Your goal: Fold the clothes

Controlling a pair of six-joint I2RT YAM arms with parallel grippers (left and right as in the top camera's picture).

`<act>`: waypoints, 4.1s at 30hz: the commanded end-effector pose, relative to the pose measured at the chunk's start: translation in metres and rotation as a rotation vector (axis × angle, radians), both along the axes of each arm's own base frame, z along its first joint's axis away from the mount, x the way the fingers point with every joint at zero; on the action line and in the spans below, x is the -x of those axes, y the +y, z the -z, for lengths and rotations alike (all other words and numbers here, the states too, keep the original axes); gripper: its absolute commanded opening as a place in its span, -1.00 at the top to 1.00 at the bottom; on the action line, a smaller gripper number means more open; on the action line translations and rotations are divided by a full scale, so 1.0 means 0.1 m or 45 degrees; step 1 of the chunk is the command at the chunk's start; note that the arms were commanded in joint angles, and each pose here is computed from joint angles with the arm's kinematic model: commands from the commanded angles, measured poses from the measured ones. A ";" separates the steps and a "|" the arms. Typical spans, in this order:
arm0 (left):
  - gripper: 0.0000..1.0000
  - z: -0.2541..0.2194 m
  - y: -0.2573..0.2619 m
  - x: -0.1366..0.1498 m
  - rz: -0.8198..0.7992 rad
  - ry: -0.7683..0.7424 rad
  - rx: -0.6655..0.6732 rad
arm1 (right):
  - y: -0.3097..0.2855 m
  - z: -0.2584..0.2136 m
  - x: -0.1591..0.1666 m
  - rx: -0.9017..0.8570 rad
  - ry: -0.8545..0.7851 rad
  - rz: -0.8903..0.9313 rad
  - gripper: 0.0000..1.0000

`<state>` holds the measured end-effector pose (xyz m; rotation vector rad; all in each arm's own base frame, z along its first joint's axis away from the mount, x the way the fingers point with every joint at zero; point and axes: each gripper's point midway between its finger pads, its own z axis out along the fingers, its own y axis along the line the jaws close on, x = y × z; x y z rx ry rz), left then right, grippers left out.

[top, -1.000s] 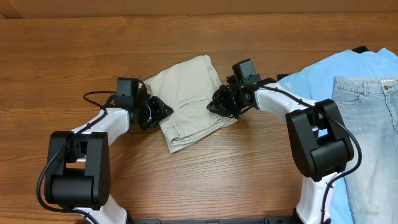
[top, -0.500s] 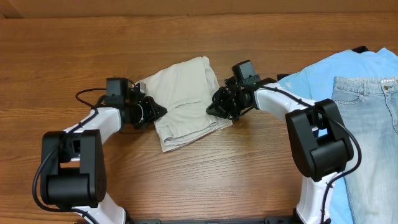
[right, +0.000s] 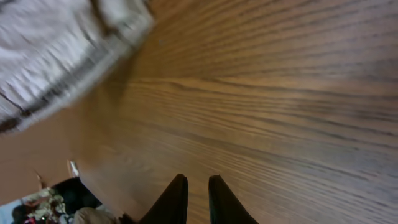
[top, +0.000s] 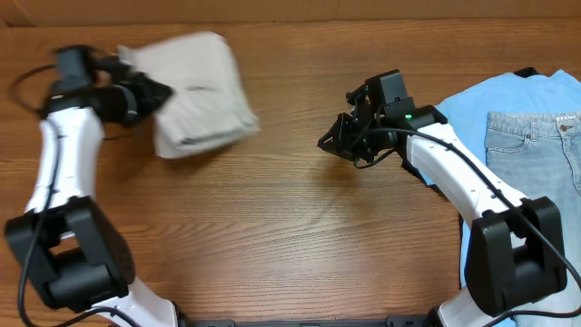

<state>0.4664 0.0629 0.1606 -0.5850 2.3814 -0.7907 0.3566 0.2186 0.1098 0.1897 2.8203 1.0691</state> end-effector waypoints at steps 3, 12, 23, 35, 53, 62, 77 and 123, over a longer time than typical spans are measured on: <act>0.92 0.25 0.95 0.09 -0.383 0.107 0.046 | -0.06 0.05 0.01 0.060 -0.031 -0.032 0.69; 0.92 1.20 1.61 0.24 -0.770 0.349 0.326 | -0.08 0.07 0.08 0.074 0.009 -0.034 0.68; 0.76 1.10 2.00 -0.25 -0.994 0.086 0.452 | -0.11 0.10 0.11 0.094 0.032 -0.029 0.68; -1.00 0.65 1.50 -0.61 -0.432 -0.267 0.246 | -0.14 0.12 0.13 0.116 0.047 -0.023 0.70; -1.00 -1.22 0.18 0.46 0.344 -0.433 -0.508 | -0.14 -1.08 0.07 0.032 -0.547 -0.117 0.64; -1.00 -2.28 -0.73 1.44 0.523 -0.682 -0.982 | -0.61 -2.49 0.37 0.193 -1.258 0.010 -0.34; -1.00 -2.45 -0.89 1.70 0.546 -0.757 -0.989 | -0.83 -2.96 0.71 0.204 -1.447 0.105 -1.00; -1.00 -0.68 -0.75 0.61 0.745 -0.147 -0.727 | -1.38 -1.06 1.29 0.525 -1.957 0.148 -1.00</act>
